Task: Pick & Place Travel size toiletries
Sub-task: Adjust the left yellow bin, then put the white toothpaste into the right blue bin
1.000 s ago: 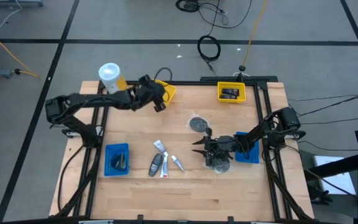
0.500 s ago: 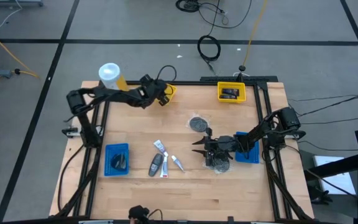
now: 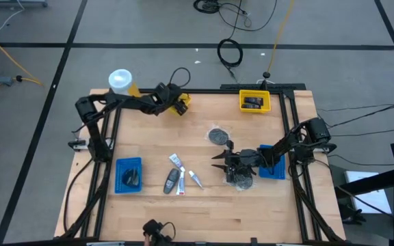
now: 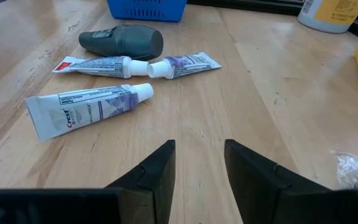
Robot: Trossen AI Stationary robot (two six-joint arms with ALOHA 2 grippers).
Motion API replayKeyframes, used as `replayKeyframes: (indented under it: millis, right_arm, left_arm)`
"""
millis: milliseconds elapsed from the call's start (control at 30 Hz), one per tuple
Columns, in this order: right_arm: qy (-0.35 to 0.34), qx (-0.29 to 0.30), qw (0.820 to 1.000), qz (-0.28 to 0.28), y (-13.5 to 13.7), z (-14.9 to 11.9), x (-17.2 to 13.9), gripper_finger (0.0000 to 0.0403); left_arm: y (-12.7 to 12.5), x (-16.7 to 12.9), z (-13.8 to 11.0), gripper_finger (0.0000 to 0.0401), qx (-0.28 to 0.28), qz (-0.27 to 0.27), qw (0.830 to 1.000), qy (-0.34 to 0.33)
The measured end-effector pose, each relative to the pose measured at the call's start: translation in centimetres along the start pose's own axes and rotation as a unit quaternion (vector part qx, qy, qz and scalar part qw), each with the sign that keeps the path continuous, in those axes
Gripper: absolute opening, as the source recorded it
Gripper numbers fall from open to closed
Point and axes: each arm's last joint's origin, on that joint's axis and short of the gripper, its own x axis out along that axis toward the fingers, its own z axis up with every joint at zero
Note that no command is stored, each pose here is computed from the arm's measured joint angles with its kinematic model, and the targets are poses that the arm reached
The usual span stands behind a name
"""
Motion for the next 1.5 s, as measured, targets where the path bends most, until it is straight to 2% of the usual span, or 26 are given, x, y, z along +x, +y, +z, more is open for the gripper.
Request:
replayKeyframes:
  millis: [133, 233, 333, 433, 500, 600, 767, 900, 1000, 1100, 1300, 1400, 1500]
  right_arm:
    - [0.0, 0.0, 1.0, 0.0, 0.0, 0.0, 0.0, 0.013]
    - [0.004, -0.001, 1.0, 0.0, 0.0, -0.1, 0.0, 0.013]
    - [0.007, -0.001, 1.0, 0.0, 0.0, -0.1, 0.0, 0.013]
    - [0.008, -0.001, 1.0, 0.0, 0.0, -0.2, 0.0, 0.013]
    - [0.007, -0.001, 1.0, 0.0, 0.0, -0.1, 0.0, 0.013]
    - [0.007, 0.005, 1.0, 0.0, 0.0, -0.1, 0.0, 0.013]
    - [0.003, 0.009, 1.0, 0.0, 0.0, -0.1, 0.0, 0.013]
    - [0.003, 0.008, 1.0, -0.001, 0.0, -0.1, 0.0, 0.013]
    - [0.006, 0.008, 1.0, -0.001, 0.0, -0.1, 0.0, 0.013]
    - [0.012, 0.009, 1.0, 0.0, 0.0, -0.2, 0.0, 0.013]
    - [0.022, 0.01, 1.0, 0.0, 0.0, -0.4, 0.0, 0.013]
    - [0.018, 0.0, 1.0, 0.008, 0.4, -0.4, -0.1, 0.013]
    - [-0.02, -0.029, 0.998, 0.043, 1.5, 0.4, -0.3, 0.013]
  left_arm:
    - [0.5, -0.4, 0.5, 0.0306, -0.021, 0.006, 1.0, -0.015]
    - [0.0, -2.0, 1.2, 0.0309, 0.001, -0.008, 1.0, -0.006]
    - [-0.9, -4.2, 1.2, 0.0299, 0.056, -0.029, 0.997, 0.037]
    - [-1.8, -6.3, 0.2, 0.0278, 0.113, -0.054, 0.987, 0.1]
    - [-2.5, -7.1, -0.7, 0.0261, 0.123, -0.091, 0.979, 0.138]
    - [-3.1, -7.0, -1.6, 0.0234, 0.102, -0.132, 0.971, 0.173]
    - [-4.0, -4.9, -1.4, 0.0191, 0.06, -0.08, 0.99, 0.103]
    - [-4.6, -3.4, -0.2, 0.0167, 0.038, -0.081, 0.996, 0.02]
    - [-4.9, -3.2, 0.2, 0.0156, 0.031, -0.083, 0.996, -0.009]
    - [-5.4, -3.9, 0.0, 0.0153, 0.038, -0.09, 0.995, 0.006]
    - [-7.2, -7.6, -1.6, 0.0152, 0.061, -0.113, 0.987, 0.095]
    - [-8.8, -10.0, -2.7, 0.0152, 0.069, -0.096, 0.985, 0.123]
    - [-11.1, -12.5, -4.0, 0.0152, 0.093, -0.067, 0.987, 0.112]
